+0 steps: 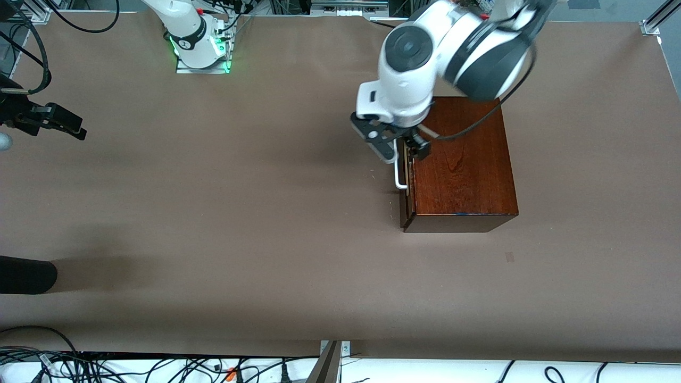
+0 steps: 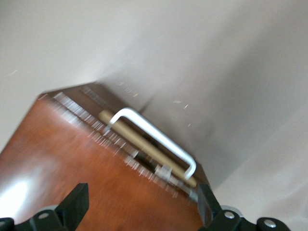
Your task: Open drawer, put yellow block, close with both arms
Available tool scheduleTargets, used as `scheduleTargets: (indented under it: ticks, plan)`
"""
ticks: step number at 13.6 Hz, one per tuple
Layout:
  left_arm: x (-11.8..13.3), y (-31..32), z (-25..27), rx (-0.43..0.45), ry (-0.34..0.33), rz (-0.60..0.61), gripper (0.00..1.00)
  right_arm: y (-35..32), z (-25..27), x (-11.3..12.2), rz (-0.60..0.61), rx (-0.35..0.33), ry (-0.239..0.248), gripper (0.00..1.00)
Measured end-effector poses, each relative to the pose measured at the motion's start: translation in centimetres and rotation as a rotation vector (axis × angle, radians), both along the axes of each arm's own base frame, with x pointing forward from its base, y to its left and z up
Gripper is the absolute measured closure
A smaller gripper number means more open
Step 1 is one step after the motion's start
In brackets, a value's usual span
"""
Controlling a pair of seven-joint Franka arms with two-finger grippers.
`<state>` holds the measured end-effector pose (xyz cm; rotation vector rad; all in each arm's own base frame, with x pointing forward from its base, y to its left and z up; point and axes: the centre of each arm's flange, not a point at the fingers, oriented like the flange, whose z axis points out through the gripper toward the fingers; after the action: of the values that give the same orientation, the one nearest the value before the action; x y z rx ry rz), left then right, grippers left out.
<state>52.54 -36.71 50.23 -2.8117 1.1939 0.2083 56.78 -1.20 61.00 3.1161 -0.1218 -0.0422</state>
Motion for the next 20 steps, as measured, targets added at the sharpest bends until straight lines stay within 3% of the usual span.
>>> scheduleTargets:
  ticks: [3, 8, 11, 15, 20]
  plan:
    - [2.6, 6.1, 4.6, 0.006, -0.015, 0.125, 0.0, 0.0, 0.0, 0.0, 0.0, 0.0, 0.0, 0.0]
    - [6.9, 19.5, 7.9, -0.094, -0.012, 0.42, 0.0, 0.0, 0.1, -0.1, 0.0, 0.0, 0.0, 0.0]
    - [8.4, 26.6, 8.8, -0.115, -0.063, 0.556, 0.0, 0.0, 0.0, -0.1, 0.0, 0.0, 0.007, 0.0]
    - [5.8, 31.6, 10.3, -0.115, -0.106, 0.685, 0.0, 0.0, 0.0, -0.2, 0.0, 0.0, 0.01, 0.0]
    - [4.1, 33.5, 10.7, -0.106, -0.108, 0.731, 0.0, 0.0, 0.0, -0.2, 0.0, 0.0, 0.011, 0.0]
